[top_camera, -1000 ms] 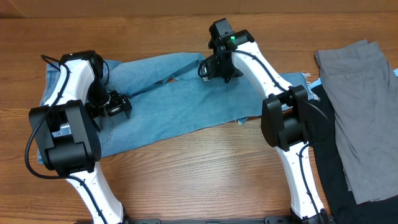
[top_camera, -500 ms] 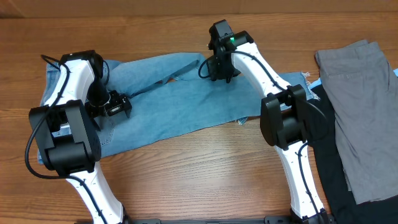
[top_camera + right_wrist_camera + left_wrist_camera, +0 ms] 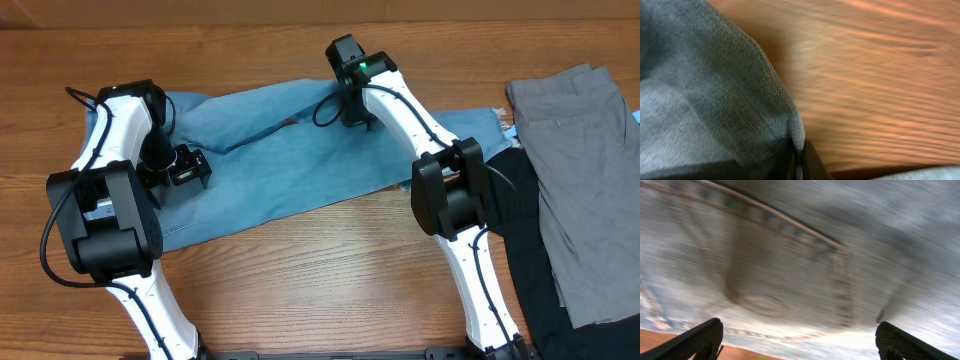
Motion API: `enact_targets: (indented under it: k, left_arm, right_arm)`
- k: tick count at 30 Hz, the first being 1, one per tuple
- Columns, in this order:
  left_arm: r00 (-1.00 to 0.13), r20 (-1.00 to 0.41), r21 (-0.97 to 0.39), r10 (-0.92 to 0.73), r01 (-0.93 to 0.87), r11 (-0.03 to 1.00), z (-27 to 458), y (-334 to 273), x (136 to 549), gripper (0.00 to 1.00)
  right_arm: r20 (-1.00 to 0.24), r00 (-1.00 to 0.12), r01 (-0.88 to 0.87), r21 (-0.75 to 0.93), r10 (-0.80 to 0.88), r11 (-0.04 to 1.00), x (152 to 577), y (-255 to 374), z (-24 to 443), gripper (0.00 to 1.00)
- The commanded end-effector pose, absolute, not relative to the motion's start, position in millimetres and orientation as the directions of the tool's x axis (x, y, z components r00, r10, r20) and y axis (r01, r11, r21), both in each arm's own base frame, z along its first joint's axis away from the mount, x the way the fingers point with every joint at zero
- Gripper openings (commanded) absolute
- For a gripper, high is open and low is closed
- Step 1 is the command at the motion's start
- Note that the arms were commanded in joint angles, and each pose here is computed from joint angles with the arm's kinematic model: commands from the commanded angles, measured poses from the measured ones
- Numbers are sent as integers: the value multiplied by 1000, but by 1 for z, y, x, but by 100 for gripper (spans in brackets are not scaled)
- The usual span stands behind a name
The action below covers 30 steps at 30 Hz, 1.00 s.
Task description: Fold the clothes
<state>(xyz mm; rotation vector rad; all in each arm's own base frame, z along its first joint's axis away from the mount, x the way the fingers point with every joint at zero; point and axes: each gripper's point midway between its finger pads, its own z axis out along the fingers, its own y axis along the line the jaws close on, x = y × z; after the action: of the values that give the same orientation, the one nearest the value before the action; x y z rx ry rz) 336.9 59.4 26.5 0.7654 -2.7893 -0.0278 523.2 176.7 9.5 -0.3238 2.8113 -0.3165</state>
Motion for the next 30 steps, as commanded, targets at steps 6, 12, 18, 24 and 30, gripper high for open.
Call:
enact_targets:
  k: [6,12,18,24,30]
  left_arm:
    - [-839,247,106,-484,-473,875,16,63,333,100]
    - [-839,247,104,-485,-474,874,2,63,334,97]
    - [-825,278,140,-492,-472,870,-26,69,326,78]
    - [-760,315,179,-568,-540,822,-53,89,315,4]
    - [-660,299,303,-689,-619,725,-59,151,285,4]
  right_arm:
    - [-386,-902,-17,-413,-192,911,566,118,57,4]
    - [-409,-895,-27,-345,-176,938,569,130,69,4]
    - [-399,-904,-27,-299,-151,954,565,136,65,4]
    - [-409,-903,-6,-285,-128,958,564,134,74,4]
    - [-452,-885,9,-262,-114,965,569,133,102,4]
